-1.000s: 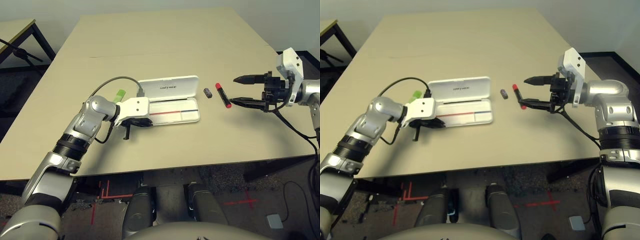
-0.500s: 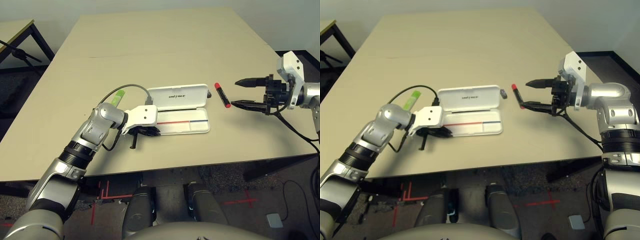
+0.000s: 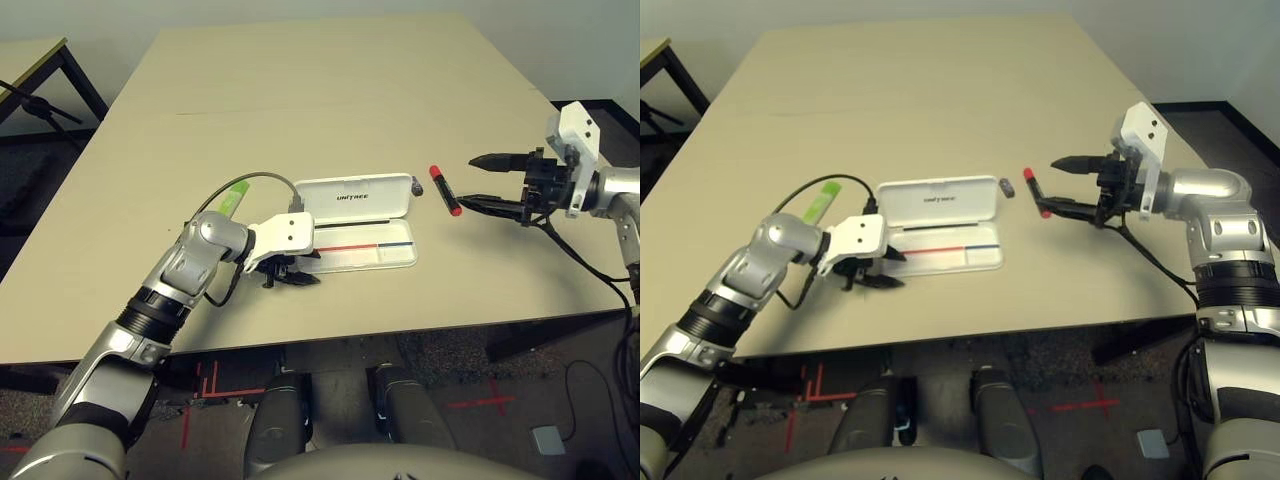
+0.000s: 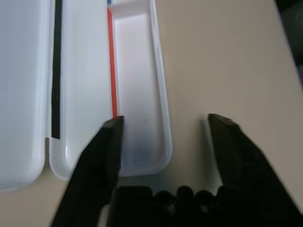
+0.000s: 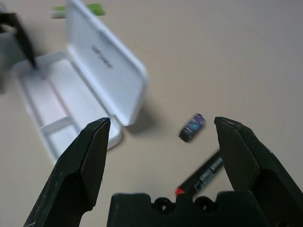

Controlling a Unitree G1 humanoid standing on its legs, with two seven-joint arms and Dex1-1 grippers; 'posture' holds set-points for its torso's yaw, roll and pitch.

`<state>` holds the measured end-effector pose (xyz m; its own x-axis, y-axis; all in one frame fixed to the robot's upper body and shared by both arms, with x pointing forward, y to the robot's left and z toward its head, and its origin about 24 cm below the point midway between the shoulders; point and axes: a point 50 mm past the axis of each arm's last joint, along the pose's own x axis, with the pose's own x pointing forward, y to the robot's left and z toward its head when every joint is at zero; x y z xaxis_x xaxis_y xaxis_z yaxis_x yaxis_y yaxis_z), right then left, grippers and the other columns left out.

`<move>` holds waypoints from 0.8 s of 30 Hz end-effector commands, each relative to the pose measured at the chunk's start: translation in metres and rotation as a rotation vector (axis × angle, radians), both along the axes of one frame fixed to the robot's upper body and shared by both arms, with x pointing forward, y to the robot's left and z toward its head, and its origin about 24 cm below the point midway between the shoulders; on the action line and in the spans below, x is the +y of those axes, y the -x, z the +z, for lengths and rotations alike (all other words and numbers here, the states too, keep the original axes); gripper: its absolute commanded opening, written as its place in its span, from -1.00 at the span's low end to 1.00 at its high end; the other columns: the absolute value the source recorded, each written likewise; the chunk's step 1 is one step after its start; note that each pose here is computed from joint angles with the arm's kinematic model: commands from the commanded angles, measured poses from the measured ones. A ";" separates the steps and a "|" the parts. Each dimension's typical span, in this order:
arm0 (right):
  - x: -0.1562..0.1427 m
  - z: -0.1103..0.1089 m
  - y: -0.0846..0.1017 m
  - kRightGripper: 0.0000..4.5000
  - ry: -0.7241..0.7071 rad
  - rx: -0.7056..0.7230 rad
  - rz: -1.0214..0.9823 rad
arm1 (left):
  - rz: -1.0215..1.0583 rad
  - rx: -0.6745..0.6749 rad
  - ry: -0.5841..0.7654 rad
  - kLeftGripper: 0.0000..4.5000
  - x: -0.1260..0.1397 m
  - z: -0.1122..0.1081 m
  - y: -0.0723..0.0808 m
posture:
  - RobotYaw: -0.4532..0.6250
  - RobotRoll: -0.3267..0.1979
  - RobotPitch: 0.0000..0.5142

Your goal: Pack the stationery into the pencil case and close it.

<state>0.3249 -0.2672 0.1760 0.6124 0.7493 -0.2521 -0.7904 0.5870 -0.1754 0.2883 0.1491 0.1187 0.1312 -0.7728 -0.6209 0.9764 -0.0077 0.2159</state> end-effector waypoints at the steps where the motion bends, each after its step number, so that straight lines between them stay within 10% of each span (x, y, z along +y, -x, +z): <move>1: -0.012 -0.006 -0.007 1.00 -0.062 0.020 -0.184 | -0.010 0.012 0.075 0.98 0.008 0.014 0.006 | -0.26 0.25 -0.53; 24: 0.027 -0.067 -0.048 1.00 -0.086 0.279 -0.687 | 0.199 -0.013 0.300 0.98 0.051 0.048 -0.006 | -0.20 0.25 -0.50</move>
<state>0.3719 -0.2425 0.1168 0.8898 0.2610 -0.3744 -0.2617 0.9638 0.0499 0.2949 0.1979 0.1632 0.2950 -0.8752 -0.3834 0.9528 0.2395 0.1866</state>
